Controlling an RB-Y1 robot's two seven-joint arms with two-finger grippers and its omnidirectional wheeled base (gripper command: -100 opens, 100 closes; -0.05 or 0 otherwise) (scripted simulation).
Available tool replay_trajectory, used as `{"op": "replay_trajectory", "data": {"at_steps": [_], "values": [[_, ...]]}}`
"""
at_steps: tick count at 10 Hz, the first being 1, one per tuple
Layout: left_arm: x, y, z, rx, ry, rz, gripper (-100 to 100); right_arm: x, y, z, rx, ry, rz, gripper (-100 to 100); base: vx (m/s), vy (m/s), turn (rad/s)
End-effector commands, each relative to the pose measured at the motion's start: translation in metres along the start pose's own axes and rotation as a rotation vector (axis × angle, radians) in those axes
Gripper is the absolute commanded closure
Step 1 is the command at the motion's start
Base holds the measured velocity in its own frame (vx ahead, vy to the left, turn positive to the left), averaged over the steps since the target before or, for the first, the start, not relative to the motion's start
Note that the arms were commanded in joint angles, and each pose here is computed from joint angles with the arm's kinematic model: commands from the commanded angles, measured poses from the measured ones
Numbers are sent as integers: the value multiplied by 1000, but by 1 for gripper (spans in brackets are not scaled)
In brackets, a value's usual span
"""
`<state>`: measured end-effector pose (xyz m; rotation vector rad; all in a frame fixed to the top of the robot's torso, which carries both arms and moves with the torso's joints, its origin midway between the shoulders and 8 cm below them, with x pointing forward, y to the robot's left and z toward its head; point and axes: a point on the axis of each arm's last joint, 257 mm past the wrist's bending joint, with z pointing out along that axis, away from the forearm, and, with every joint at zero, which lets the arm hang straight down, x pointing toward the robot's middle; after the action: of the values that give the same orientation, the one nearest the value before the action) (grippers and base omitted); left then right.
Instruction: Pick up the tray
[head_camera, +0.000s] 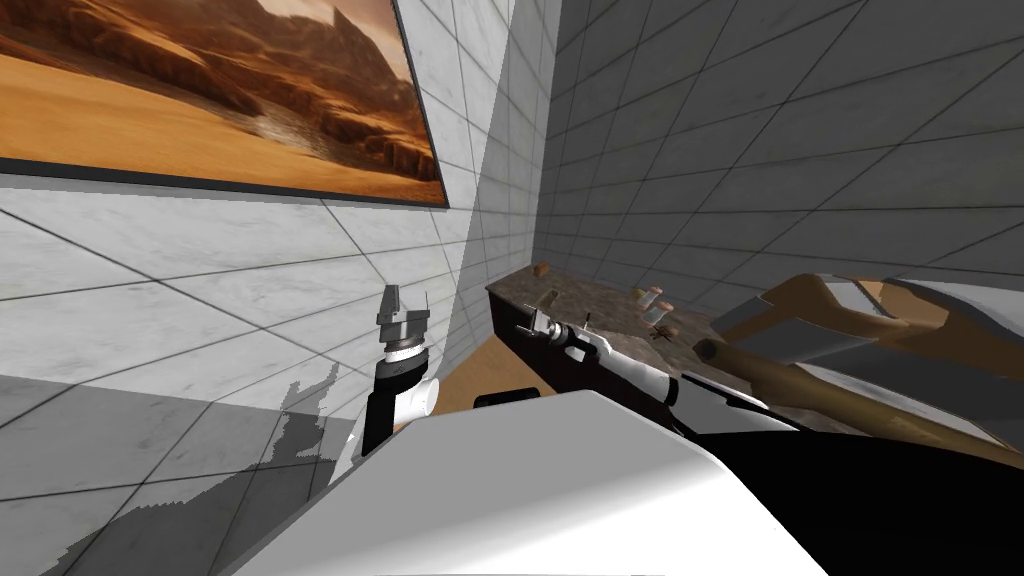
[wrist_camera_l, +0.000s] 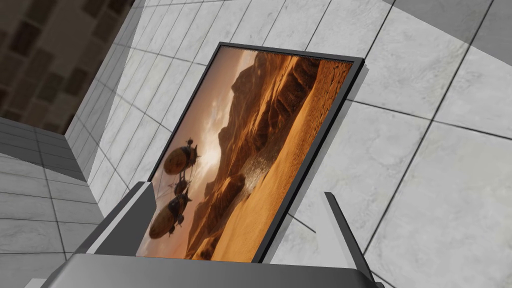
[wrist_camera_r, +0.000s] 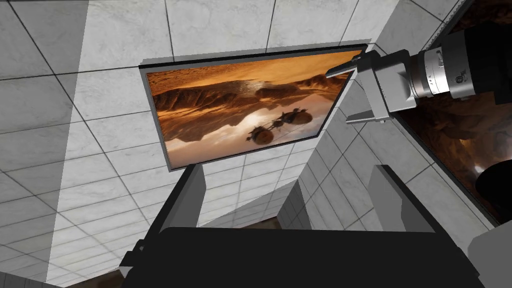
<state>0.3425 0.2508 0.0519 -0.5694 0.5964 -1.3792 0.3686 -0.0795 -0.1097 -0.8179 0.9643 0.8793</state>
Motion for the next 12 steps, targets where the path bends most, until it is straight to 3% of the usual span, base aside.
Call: {"op": "replay_trajectory", "data": {"at_steps": [1,2,3,4,5,6,9,12], "values": [[0,0,0,0,0,0,0,17,-4,-9,-8,50,-51,-100,3,-7,66],[0,0,0,0,0,0,0,26,-5,-18,-49,97,-99,-100,9,-6,112],[0,0,0,0,0,0,0,35,-8,-25,-39,122,-121,-100,12,-8,59],[0,0,0,0,0,0,0,47,-11,-38,-75,176,-168,-100,22,-4,121],[0,0,0,0,0,0,0,56,-19,-49,-61,209,-192,-100,19,-9,65],[0,0,0,0,0,0,0,66,-25,-66,-95,269,-235,-100,31,-2,108],[0,0,0,0,0,0,0,85,-41,-99,-120,370,-336,-100,33,-9,72],[0,0,0,0,0,0,0,101,-64,-151,-187,518,-465,-100,45,-8,83]]}}
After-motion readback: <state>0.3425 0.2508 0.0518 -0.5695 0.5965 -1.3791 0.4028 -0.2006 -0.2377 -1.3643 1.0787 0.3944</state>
